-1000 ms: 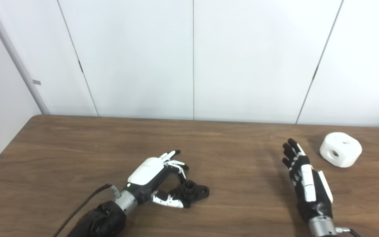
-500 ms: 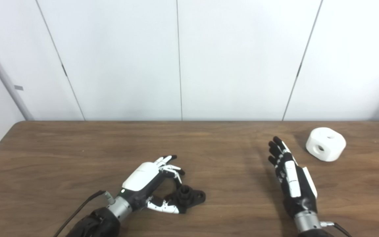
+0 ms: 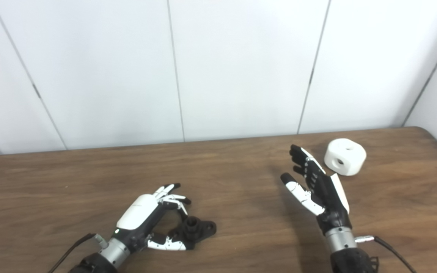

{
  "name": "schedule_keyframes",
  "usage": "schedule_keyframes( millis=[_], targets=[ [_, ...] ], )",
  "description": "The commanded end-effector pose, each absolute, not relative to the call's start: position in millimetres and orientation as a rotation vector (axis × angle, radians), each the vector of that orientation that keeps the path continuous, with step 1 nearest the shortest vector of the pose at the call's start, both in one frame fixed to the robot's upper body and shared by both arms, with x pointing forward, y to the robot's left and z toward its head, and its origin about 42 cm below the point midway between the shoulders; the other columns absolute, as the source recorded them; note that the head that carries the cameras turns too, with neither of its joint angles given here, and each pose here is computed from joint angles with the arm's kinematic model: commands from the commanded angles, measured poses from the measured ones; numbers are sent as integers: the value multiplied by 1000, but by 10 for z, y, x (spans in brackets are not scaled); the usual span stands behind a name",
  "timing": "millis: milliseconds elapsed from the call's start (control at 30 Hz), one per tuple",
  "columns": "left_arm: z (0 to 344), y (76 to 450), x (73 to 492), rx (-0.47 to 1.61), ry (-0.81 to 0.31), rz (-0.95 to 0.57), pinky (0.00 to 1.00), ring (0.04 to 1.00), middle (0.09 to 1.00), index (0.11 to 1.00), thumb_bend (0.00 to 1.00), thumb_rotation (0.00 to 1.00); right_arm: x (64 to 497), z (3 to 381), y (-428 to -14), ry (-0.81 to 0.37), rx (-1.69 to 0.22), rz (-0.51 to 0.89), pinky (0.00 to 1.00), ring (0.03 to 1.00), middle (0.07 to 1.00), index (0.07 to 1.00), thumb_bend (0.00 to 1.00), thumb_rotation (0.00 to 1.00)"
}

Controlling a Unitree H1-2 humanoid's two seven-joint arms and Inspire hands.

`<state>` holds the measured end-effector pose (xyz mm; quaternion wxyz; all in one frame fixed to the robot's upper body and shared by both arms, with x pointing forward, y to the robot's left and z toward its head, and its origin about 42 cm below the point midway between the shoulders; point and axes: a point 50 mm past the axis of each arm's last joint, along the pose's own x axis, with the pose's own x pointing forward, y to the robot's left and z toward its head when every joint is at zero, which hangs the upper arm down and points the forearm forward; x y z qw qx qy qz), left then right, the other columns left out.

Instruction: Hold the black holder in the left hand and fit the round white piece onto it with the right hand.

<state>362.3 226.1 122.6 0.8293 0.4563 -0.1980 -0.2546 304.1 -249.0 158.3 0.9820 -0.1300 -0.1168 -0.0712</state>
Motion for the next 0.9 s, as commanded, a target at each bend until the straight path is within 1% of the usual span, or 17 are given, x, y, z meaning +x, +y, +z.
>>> schedule_keyframes(
  millis=[0,67,167,267,400,467,533,600,667,767,800,867],
  targets=[
    [1182,2244,3623,994,-405,-575,1000,976,781,482,522,48,3051,1797,-2579,-348,-296,-178,798,864,870,839,501,415],
    [1186,2252,3628,989,-406,-572,1000,972,781,482,522,47,3026,1861,-2672,-377,-340,-207,761,845,855,824,516,392],
    [1193,2272,3643,994,-407,-569,1000,968,780,482,522,47,2973,2029,-2830,-420,-440,-248,707,818,843,815,561,395],
    [1189,2296,3660,993,-405,-564,1000,966,779,482,522,47,2940,2219,-2983,-476,-556,-296,677,810,839,808,611,387],
    [1186,2311,3668,986,-406,-560,1000,965,778,482,521,46,2923,2439,-3175,-502,-639,-358,732,839,851,805,644,376],
    [1184,2311,3672,993,-411,-561,1000,960,776,483,521,46,2925,2533,-3261,-497,-671,-394,731,848,856,803,679,392],
    [1177,2306,3675,997,-409,-561,1000,956,775,483,521,46,2936,2598,-3359,-496,-710,-420,718,849,859,804,682,394],
    [1167,2303,3675,994,-405,-562,1000,954,775,483,522,46,2953,2623,-3440,-500,-744,-449,686,835,855,800,681,395],
    [1150,2304,3679,989,-403,-562,1000,954,775,483,521,45,2974,2631,-3509,-505,-767,-479,703,838,843,792,681,376],
    [1140,2311,3689,993,-400,-567,1000,953,777,483,521,46,3005,2634,-3623,-511,-805,-509,794,868,845,799,674,337],
    [1140,2315,3693,994,-398,-568,1000,953,779,483,521,46,3015,2631,-3654,-514,-820,-517,801,869,844,798,677,323],
    [1139,2323,3700,993,-398,-565,1000,952,779,483,521,46,3038,2622,-3707,-519,-856,-539,777,853,830,788,681,307]
  ],
)
